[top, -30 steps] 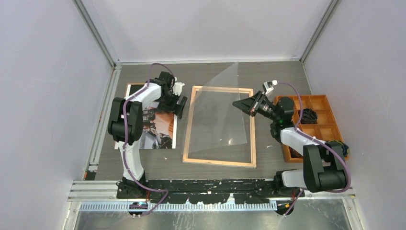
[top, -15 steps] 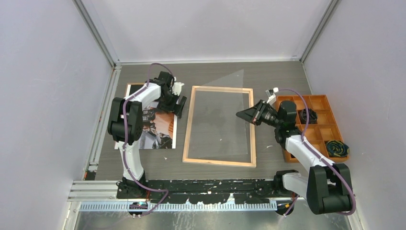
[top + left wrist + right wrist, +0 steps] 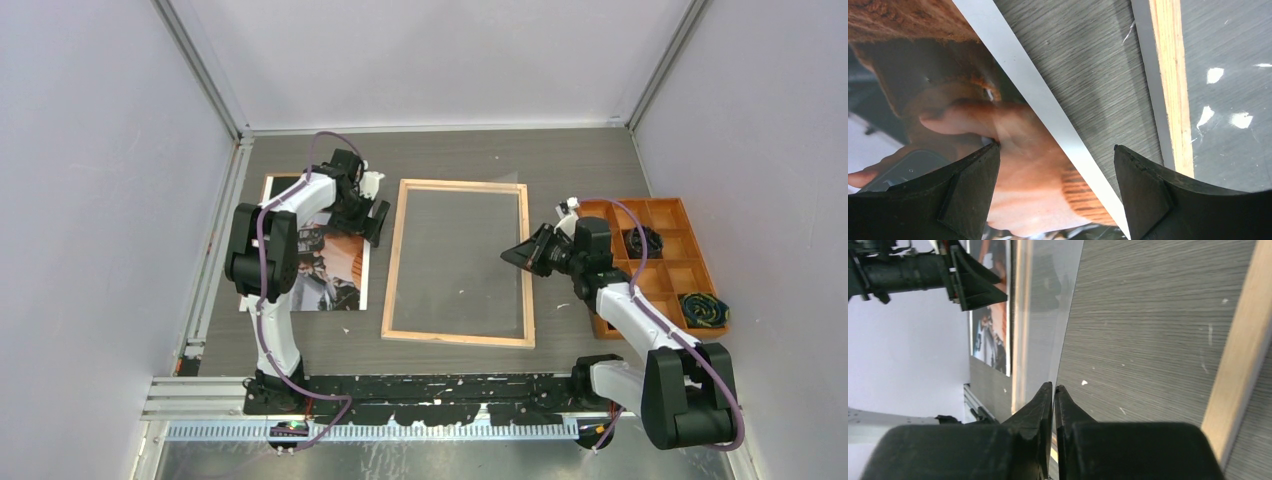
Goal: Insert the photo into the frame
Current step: Place the photo frame item in the photo frame.
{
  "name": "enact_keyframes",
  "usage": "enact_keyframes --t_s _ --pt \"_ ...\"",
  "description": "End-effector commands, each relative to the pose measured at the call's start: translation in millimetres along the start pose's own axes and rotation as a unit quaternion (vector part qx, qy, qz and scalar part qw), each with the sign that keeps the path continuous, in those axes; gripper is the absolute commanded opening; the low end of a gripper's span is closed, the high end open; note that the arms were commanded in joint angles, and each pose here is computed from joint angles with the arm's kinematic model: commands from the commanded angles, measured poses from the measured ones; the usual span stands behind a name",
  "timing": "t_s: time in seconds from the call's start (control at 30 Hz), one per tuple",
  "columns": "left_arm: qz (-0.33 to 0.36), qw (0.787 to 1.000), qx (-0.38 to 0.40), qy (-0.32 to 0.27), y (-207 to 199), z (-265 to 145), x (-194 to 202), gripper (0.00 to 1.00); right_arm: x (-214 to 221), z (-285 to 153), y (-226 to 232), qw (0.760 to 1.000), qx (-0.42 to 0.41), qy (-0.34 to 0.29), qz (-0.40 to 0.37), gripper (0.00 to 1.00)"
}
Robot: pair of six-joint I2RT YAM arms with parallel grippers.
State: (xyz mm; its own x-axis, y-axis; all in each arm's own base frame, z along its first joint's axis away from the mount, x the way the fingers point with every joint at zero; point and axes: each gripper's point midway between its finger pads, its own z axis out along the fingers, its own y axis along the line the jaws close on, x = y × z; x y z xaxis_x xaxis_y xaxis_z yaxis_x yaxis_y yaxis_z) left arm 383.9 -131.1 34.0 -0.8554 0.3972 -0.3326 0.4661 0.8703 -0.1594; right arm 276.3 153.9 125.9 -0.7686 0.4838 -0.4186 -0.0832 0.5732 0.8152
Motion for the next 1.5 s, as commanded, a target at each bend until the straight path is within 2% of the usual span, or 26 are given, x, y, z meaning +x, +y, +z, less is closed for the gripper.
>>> enact_keyframes --t_s 0.0,0.2,0.67,1.0,1.47 --pt "0.001 1.000 0.012 0.016 -6.3 11.3 8.3 0.86 -11.6 0.3 -10.8 0.999 0.034 -0.026 -0.032 0.12" --pt "0.011 1.000 0.013 0.021 -12.9 15.9 7.8 0.86 -18.0 3.3 -19.9 0.997 0.059 -0.030 -0.042 0.14" --pt "0.027 0.999 0.009 0.027 -16.0 20.2 8.8 0.86 -27.6 12.3 -21.5 0.996 0.061 -0.025 -0.064 0.13" --pt "0.033 0.999 0.008 0.032 -17.0 24.8 9.6 0.86 -33.3 4.2 2.8 0.994 0.012 -0.051 -0.094 0.08" --pt "0.035 0.999 0.007 0.037 -17.5 30.0 11.1 0.86 -25.5 -7.3 35.1 0.990 -0.079 -0.074 -0.092 0.02"
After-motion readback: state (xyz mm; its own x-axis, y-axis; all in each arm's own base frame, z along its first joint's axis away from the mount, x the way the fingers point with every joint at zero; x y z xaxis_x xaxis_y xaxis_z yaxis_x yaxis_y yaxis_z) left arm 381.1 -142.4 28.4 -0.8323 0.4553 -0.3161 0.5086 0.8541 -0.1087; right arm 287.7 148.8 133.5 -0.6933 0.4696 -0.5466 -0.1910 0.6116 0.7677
